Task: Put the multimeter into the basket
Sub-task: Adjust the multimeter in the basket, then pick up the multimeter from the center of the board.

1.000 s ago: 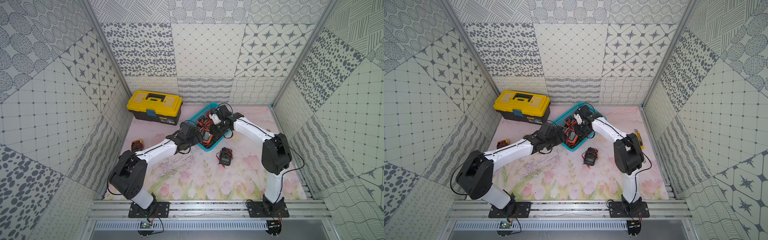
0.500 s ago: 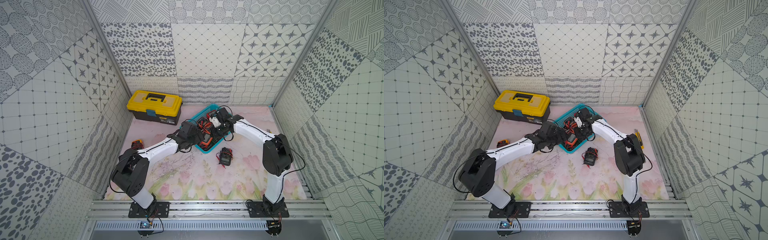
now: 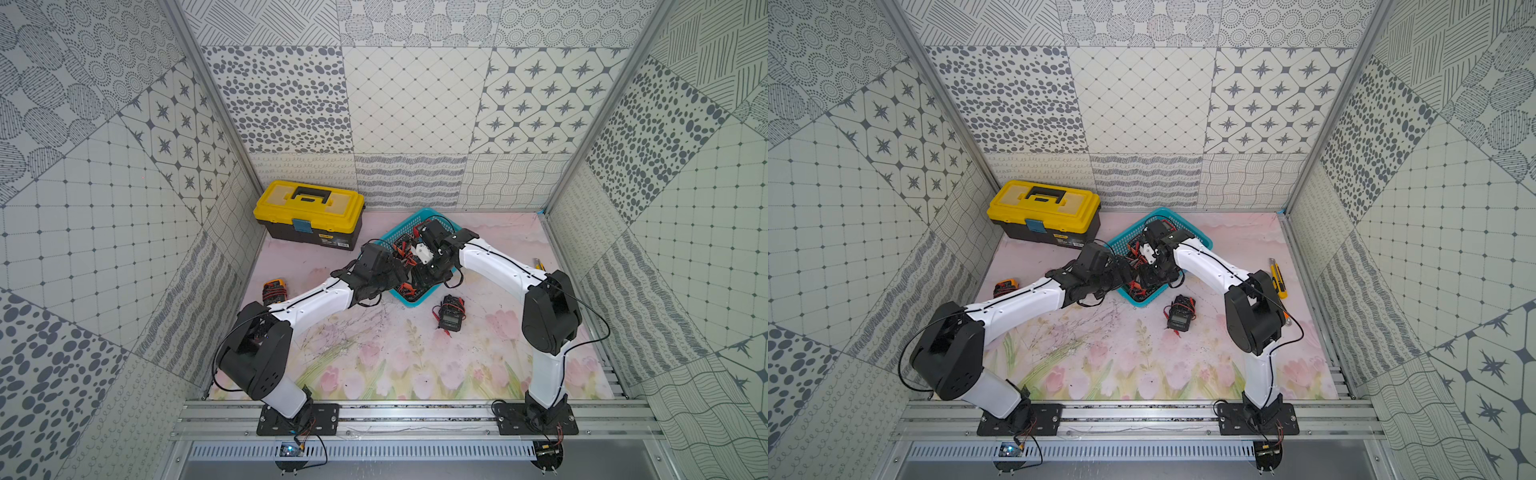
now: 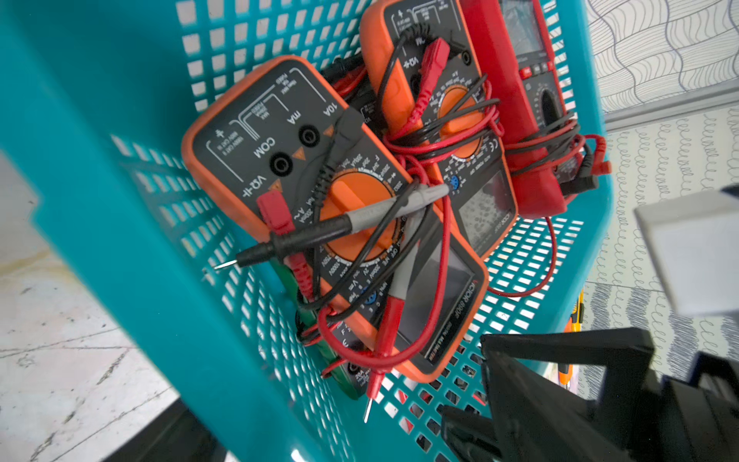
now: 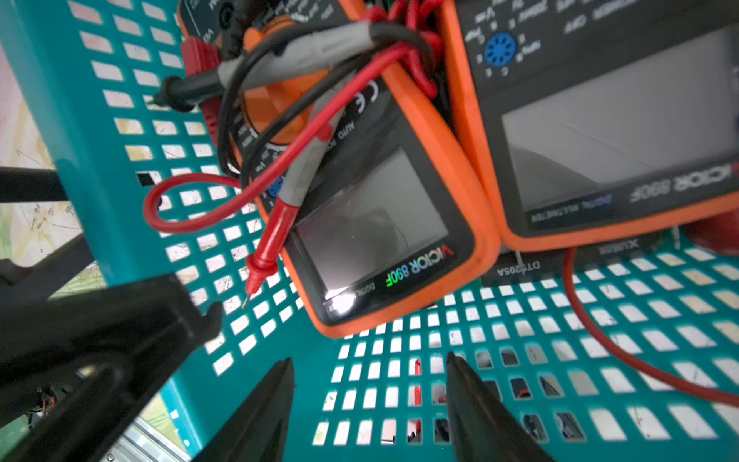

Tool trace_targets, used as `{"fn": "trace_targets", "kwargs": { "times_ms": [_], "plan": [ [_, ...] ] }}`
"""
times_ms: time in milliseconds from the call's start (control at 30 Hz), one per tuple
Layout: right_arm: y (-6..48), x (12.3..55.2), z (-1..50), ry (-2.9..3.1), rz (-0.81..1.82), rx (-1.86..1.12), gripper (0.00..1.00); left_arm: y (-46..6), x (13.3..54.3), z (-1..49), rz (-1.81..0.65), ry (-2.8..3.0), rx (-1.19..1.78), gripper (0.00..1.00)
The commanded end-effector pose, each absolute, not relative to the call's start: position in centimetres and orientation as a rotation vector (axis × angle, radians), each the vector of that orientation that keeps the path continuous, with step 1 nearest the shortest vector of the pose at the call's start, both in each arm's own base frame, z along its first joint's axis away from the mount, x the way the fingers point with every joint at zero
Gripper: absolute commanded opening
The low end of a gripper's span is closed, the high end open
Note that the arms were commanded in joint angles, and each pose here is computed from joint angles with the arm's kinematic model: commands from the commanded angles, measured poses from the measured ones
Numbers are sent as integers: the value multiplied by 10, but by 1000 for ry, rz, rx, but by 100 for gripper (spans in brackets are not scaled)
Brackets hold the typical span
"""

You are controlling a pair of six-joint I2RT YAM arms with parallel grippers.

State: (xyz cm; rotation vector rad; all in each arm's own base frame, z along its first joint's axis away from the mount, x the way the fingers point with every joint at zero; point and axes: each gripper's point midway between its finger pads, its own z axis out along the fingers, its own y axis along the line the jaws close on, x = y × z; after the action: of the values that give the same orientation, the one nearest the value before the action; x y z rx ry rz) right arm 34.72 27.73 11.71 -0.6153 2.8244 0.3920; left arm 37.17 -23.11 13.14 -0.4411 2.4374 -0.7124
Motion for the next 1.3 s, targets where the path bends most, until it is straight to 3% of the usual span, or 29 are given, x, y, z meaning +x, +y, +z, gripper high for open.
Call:
{"fn": "trace_targets", "kwargs": {
  "times_ms": [0, 200, 367, 567, 900, 1167, 1267],
  "plan": [
    [254, 346, 145, 2803, 284, -536, 73, -223, 377, 153, -709, 2340, -429, 99],
    [207, 333, 156, 2775, 79, -336, 98, -194, 367, 160, -591, 2293, -477, 99],
    [182, 305, 140, 2833, 33, -178, 98, -163, 357, 161, -472, 2236, -522, 99],
    [189, 276, 95, 2939, 176, -32, 99, -143, 349, 160, -417, 2193, -547, 99],
    [207, 282, 71, 2942, 288, 47, 99, -151, 350, 148, -453, 2238, -534, 99],
    [195, 282, 44, 2983, 148, 61, 99, -153, 351, 145, -452, 2248, -535, 99],
    [194, 279, 38, 3001, 143, 45, 90, -151, 351, 145, -440, 2246, -534, 99]
  ]
}}
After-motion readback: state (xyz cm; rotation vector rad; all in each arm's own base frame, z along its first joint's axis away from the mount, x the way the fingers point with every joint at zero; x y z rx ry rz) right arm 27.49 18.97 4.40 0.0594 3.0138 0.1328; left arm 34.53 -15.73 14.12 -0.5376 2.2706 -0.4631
